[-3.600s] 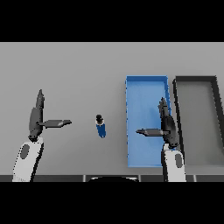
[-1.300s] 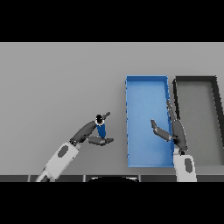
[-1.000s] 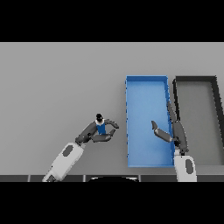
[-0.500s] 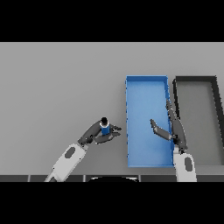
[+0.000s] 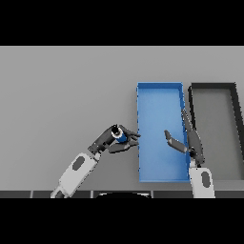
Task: Pick up the blue pipe and place it into the blue bin.
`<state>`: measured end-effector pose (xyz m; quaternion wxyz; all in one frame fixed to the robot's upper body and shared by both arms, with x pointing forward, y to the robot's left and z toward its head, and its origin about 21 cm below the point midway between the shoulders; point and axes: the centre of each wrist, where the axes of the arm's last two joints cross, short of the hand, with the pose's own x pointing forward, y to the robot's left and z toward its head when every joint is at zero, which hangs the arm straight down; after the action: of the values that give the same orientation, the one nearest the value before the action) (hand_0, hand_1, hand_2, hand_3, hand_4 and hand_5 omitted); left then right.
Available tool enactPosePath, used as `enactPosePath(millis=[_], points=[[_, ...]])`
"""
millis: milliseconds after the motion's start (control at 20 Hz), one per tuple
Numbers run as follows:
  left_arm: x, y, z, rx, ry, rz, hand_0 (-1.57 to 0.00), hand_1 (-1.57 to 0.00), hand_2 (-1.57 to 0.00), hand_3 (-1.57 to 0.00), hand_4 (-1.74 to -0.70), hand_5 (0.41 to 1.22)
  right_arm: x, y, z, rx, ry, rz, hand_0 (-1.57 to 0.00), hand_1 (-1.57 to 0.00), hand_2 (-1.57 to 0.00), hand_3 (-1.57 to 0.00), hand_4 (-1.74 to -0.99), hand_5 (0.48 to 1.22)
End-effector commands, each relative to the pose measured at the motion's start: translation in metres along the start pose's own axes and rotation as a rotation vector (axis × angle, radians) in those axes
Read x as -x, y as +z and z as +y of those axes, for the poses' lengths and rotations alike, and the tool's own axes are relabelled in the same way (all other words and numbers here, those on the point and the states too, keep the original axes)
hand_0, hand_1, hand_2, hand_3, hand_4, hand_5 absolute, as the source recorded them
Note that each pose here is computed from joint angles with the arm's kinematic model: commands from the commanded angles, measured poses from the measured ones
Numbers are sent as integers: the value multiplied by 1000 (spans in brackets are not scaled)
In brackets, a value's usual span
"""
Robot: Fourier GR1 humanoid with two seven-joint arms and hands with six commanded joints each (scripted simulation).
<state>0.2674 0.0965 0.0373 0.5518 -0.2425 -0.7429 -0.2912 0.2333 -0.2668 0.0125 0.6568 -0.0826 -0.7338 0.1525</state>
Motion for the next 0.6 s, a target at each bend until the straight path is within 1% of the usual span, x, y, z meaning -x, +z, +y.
enactPosePath(millis=[0,50,150,200,350,400,450,500,550], points=[[-7,-3,0,13,-3,-5,-1560,-1562,-1563,-1563,-1466,1217,-1,2,2,1,-4,-5,1,1,1,1,-1170,644],[-9,-6,-2,23,-10,2,-1562,-1563,-1564,-1564,-1467,1218,-5,-2,4,3,0,-4,1,1,1,1,-1161,644],[-13,-8,-3,26,-14,14,-1565,-1566,-1567,-1567,-1467,1219,0,0,-3,8,2,-4,1,1,1,1,-1155,642],[-13,-5,-6,34,-15,21,-1566,-1567,-1568,-1568,-1467,1220,-1,0,-2,6,6,-6,1,1,1,1,-1151,643],[-12,-9,0,28,-18,33,-1569,-1569,-1569,-1569,-1466,1220,-6,9,-1,37,35,-28,1,1,1,1,-1139,643],[-10,-9,-4,34,-10,42,-1569,-1569,-1570,-1570,-1466,1220,-8,14,-1,51,49,-30,1,1,1,1,-1138,643],[-9,-5,-1,28,-19,37,-1569,-1570,-1570,-1570,-1466,1220,-10,19,-1,67,63,-31,1,1,1,1,-1166,643],[-6,-7,-3,33,-23,40,-1570,-1570,-1570,-1570,-1466,1220,-12,25,-3,80,80,-27,1,1,1,1,-1188,643],[-9,-8,-2,33,-25,31,-1570,-1570,-1570,-1570,-1466,1220,-15,27,0,92,86,-29,1,1,1,1,-1191,642]])
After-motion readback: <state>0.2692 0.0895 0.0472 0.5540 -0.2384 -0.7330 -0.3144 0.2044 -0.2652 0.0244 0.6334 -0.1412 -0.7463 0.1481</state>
